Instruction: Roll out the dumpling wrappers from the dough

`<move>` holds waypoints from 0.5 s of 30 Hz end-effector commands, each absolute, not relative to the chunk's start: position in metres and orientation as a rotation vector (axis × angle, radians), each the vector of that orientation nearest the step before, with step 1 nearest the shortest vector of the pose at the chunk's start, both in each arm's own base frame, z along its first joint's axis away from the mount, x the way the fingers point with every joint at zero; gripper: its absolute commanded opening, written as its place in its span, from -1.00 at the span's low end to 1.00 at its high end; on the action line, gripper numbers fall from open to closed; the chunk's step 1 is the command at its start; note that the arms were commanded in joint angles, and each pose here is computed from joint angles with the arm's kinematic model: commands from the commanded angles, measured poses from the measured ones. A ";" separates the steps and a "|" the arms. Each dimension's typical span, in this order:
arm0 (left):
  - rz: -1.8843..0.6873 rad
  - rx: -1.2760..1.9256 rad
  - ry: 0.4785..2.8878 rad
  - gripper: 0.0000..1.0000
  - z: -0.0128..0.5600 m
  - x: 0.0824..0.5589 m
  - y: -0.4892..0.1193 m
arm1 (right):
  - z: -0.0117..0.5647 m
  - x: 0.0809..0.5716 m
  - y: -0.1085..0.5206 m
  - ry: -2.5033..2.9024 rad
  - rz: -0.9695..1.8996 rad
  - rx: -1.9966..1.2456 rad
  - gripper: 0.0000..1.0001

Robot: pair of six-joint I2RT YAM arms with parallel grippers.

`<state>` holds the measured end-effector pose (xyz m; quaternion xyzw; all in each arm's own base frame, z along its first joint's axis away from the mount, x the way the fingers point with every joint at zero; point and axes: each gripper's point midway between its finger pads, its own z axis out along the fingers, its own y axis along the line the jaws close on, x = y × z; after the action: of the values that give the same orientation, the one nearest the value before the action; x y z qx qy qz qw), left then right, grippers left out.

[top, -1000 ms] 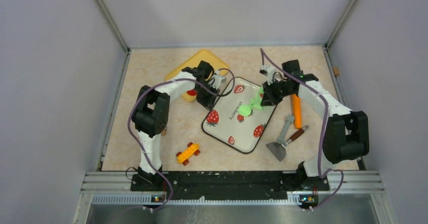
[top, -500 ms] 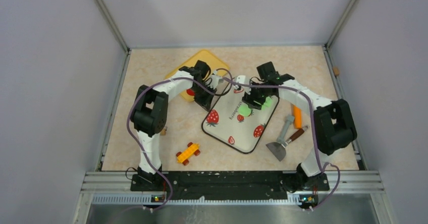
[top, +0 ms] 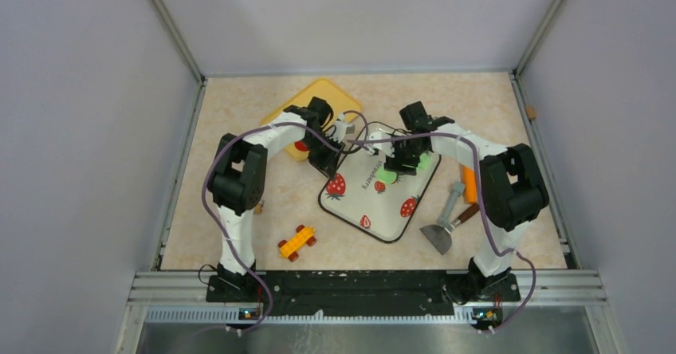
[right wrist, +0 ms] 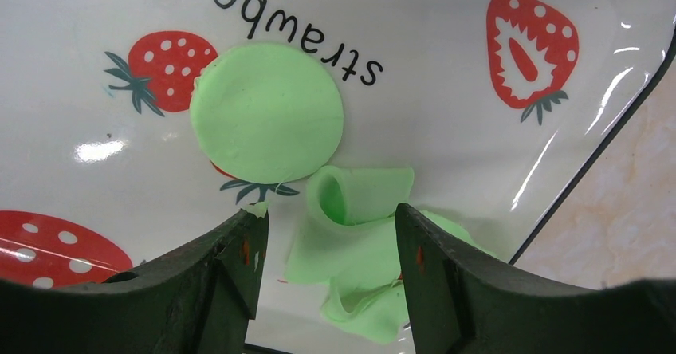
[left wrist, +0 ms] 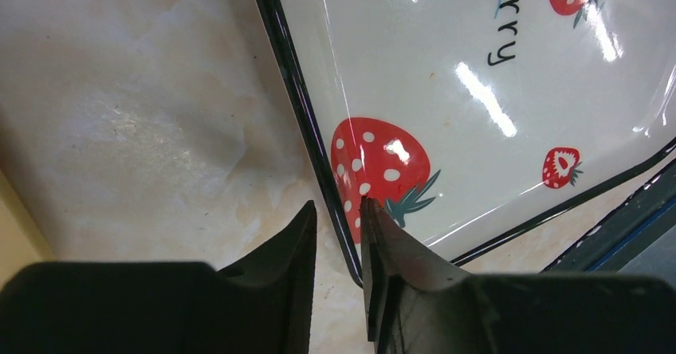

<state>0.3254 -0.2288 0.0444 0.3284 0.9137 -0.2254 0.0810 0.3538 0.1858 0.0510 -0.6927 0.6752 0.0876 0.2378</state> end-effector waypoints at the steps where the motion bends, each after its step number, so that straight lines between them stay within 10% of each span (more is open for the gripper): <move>1: -0.707 0.986 2.732 -0.37 0.041 0.330 -0.233 | 0.062 0.366 0.190 1.783 0.206 -1.917 0.22; 15: -0.790 1.020 2.758 -1.00 0.030 0.325 -0.240 | 0.047 0.380 0.183 1.841 0.122 -1.876 0.19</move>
<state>0.3239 -0.2341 0.0286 0.3118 0.9165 -0.2458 0.0483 0.3651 0.1793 0.0469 -0.7000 0.6712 0.0555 0.2376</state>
